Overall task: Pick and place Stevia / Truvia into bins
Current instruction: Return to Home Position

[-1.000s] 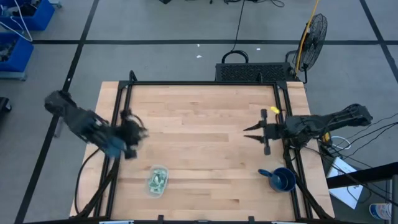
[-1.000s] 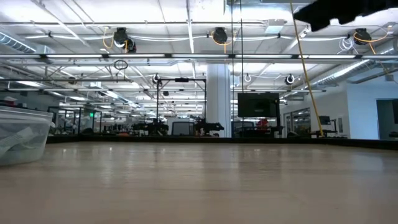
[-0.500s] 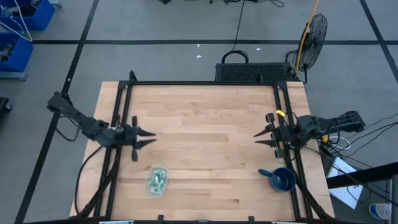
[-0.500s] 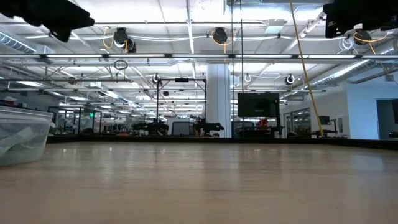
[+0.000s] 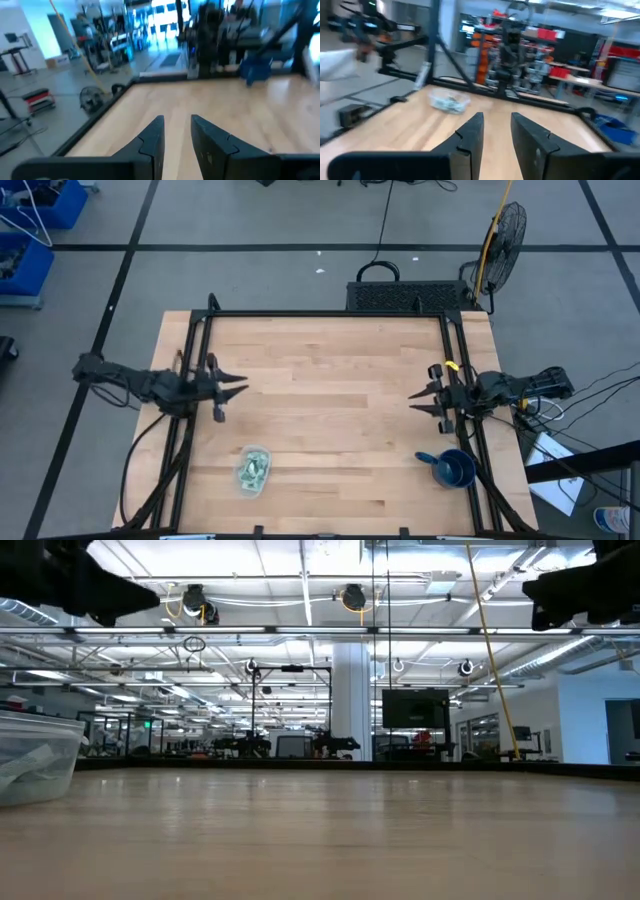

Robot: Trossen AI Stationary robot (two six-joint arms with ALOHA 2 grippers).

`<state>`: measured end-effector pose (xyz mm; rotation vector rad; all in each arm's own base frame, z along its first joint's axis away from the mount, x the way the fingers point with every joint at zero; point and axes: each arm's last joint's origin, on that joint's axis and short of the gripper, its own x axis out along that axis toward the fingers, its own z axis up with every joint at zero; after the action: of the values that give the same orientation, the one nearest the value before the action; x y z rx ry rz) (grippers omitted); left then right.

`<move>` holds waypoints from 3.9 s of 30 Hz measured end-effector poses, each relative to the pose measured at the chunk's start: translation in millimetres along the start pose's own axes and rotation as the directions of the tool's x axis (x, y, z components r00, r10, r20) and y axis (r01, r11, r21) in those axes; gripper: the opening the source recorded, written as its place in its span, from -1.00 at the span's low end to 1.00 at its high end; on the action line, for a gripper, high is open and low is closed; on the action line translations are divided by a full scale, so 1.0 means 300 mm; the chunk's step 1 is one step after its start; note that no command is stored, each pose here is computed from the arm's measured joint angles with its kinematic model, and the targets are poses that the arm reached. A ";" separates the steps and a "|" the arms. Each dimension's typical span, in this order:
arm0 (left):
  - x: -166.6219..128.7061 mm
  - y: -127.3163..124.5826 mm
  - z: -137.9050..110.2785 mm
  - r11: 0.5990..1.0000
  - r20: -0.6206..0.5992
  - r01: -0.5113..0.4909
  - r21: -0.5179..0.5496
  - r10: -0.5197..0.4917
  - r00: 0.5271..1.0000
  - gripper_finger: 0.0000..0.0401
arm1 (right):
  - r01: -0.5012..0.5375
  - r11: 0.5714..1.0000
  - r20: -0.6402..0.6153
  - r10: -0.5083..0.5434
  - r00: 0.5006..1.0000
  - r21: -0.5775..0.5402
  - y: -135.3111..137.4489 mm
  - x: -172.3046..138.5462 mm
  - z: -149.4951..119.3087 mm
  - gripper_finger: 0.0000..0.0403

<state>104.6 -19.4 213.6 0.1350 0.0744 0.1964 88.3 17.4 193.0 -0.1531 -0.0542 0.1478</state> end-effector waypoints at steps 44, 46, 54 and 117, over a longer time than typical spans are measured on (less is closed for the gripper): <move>-0.003 0.000 -0.156 0.991 0.067 0.073 -0.113 -0.066 0.996 -0.49 | 0.020 1.000 0.032 -0.020 0.999 -0.007 0.010 0.020 -0.061 -0.55; -0.003 0.000 -0.156 0.990 0.067 0.073 -0.117 -0.066 0.996 -0.49 | 0.020 1.000 0.032 -0.020 0.999 -0.007 0.010 0.020 -0.061 -0.55; -0.003 0.000 -0.156 0.991 0.067 0.073 -0.115 -0.066 0.996 -0.49 | 0.020 1.000 0.032 -0.020 0.999 -0.007 0.010 0.020 -0.061 -0.55; -0.003 0.000 -0.157 0.991 0.066 0.073 -0.114 -0.065 0.996 -0.49 | 0.019 1.000 0.032 -0.019 0.999 -0.007 0.010 0.020 -0.061 -0.55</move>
<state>99.7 -13.7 167.1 0.0227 0.0052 0.1270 95.1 18.5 174.8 -0.1575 -0.0884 0.1308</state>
